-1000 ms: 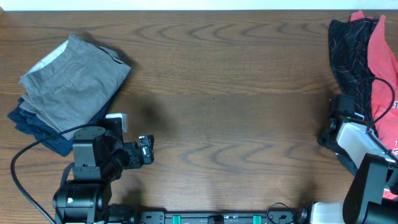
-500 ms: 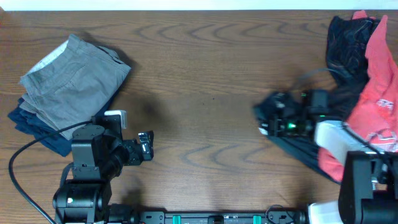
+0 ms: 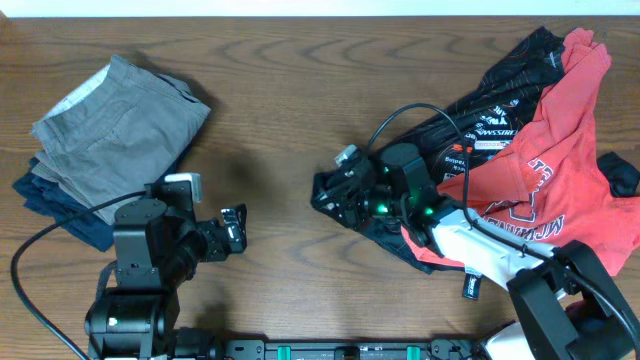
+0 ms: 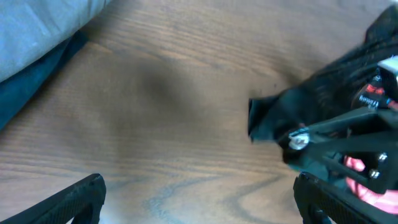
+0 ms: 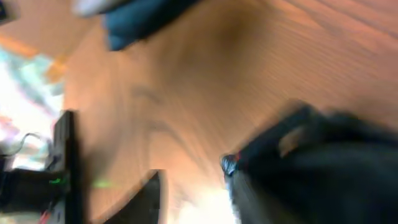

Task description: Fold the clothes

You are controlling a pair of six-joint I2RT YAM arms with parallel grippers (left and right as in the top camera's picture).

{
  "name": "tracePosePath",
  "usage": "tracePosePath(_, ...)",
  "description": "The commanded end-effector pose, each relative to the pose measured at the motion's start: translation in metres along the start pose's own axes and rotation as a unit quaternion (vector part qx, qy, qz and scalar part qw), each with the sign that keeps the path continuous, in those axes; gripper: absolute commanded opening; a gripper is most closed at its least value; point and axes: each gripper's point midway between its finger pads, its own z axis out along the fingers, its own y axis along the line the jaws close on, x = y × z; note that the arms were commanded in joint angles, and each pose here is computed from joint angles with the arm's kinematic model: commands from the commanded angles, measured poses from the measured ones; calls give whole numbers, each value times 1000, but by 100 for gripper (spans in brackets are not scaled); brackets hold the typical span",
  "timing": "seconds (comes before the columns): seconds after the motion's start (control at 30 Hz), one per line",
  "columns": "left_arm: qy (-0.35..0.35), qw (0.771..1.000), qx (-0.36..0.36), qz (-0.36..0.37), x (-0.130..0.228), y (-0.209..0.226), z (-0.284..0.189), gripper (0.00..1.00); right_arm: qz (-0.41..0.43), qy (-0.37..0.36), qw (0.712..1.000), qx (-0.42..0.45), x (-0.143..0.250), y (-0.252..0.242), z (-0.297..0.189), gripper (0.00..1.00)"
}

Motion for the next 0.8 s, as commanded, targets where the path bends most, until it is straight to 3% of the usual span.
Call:
tracePosePath(0.0,-3,1000,8,-28,-7,-4,0,98,34,-23,996,85,-9,-39,-15,77)
tracePosePath(0.03,3,999,7,-36,-6,-3,3,98,45,-25,994,96,-9,-47,-22,96)
tracePosePath(0.07,11,999,10,-47,-5,-4,6,98,56,-27,993,105,-10,-54,-29,99)
tracePosePath(0.3,96,987,102,-76,8,-31,37,98,166,-61,963,205,-9,-111,-113,99)
tracePosePath(0.43,159,972,129,-117,21,-38,62,98,250,-45,910,329,29,-146,-171,99)
tracePosePath(0.6,221,958,139,-115,42,-52,97,98,356,-16,816,455,84,-167,-230,99)
tracePosePath(0.77,270,947,149,-84,72,-80,133,98,399,-6,786,472,105,-170,-250,99)
